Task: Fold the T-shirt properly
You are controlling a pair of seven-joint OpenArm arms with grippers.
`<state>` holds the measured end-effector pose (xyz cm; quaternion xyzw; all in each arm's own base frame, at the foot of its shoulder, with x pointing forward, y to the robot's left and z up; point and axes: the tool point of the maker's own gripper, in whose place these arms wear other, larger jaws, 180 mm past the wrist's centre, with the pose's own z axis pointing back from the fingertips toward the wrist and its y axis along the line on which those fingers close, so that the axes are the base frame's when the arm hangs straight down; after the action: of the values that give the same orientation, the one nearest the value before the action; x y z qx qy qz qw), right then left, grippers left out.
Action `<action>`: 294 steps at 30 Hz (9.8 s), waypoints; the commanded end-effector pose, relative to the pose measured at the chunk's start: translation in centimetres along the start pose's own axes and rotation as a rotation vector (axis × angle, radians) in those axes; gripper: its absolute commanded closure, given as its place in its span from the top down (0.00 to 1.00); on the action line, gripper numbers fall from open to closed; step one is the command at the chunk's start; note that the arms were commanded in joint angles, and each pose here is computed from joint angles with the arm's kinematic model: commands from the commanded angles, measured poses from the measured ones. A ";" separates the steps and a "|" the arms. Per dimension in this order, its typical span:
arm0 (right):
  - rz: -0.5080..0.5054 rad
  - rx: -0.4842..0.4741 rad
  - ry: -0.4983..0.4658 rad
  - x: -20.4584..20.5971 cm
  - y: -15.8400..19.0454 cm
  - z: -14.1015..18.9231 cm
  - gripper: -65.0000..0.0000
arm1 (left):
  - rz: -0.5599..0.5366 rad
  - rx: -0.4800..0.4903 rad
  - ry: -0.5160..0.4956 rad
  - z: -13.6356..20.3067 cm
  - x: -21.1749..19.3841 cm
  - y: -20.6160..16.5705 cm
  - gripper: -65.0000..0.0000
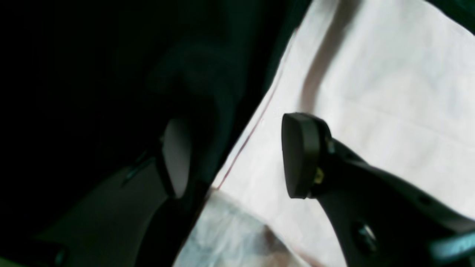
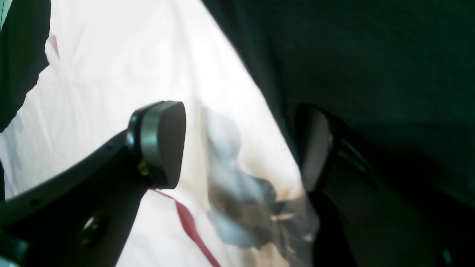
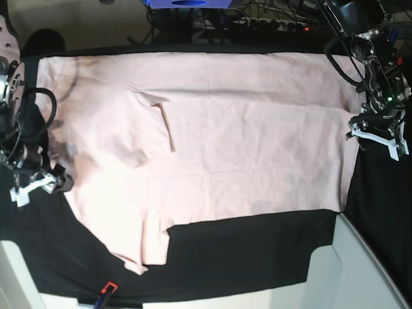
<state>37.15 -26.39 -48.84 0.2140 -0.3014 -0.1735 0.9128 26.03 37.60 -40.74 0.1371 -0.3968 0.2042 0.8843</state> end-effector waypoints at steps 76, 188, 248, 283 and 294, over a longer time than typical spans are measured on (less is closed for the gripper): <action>0.057 0.034 -0.025 1.9 1.9 -0.2 0.00 | 0.076 -0.111 0.211 -9.1 0.9 -6.1 0.85; 0.277 -0.008 -0.110 3.9 0.8 4.2 0.00 | 0.023 -0.151 -0.026 -1.2 3.9 -8.0 0.00; 0.072 -0.208 0.024 -3.5 -7.2 14.0 0.58 | -0.113 -0.027 0.059 2.7 -2.1 -0.4 0.58; 0.080 0.028 0.074 0.5 1.3 2.4 0.72 | 0.008 0.033 0.045 -0.1 4.0 1.9 0.58; 0.076 0.051 0.071 0.4 2.4 1.8 0.43 | -0.001 0.038 0.046 -0.2 4.0 2.0 0.58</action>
<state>34.83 -24.03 -47.99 0.2337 -0.2481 -0.1273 0.9315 26.65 39.46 -39.31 0.1366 -0.3486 0.2191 0.9010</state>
